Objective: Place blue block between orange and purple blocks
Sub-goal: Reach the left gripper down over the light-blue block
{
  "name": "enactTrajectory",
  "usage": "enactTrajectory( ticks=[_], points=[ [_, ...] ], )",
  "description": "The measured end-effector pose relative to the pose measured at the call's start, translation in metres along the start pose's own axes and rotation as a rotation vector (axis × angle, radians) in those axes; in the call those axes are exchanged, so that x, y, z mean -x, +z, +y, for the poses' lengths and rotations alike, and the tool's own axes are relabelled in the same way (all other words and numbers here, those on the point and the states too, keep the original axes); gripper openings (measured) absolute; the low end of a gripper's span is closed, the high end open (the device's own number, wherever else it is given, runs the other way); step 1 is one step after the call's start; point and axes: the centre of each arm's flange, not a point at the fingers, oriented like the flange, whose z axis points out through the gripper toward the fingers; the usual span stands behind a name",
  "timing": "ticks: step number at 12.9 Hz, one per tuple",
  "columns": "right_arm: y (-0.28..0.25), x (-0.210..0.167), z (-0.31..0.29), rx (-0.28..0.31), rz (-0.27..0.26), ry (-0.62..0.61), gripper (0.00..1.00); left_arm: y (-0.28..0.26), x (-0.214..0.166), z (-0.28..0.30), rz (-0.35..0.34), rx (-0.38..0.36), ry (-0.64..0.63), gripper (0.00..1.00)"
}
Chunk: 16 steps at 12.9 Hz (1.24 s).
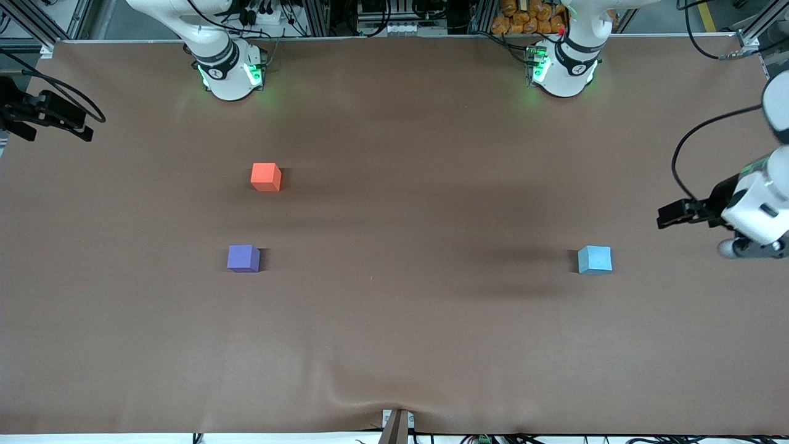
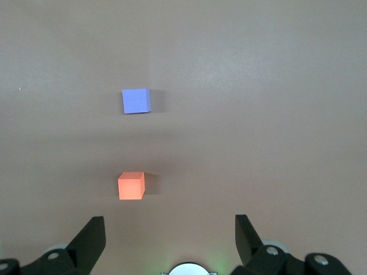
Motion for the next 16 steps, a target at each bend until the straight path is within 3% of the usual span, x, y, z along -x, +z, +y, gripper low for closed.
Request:
enactTrajectory(
  ticks=[6,10,13,16],
  points=[
    [0.000,0.000,0.000,0.000,-0.001,-0.001,1.00,0.114,-0.018,0.016,0.039,-0.023,0.049,1.00],
    [0.001,0.000,0.000,0.000,-0.006,-0.001,1.00,0.192,-0.009,0.033,0.005,-0.014,0.081,1.00],
    [0.001,0.000,0.000,-0.001,-0.008,-0.001,1.00,0.230,-0.002,0.033,-0.022,-0.012,0.084,1.00],
    [0.002,0.000,-0.001,-0.005,-0.012,-0.001,1.00,0.250,-0.006,0.032,-0.004,-0.009,0.071,1.00]
  ],
)
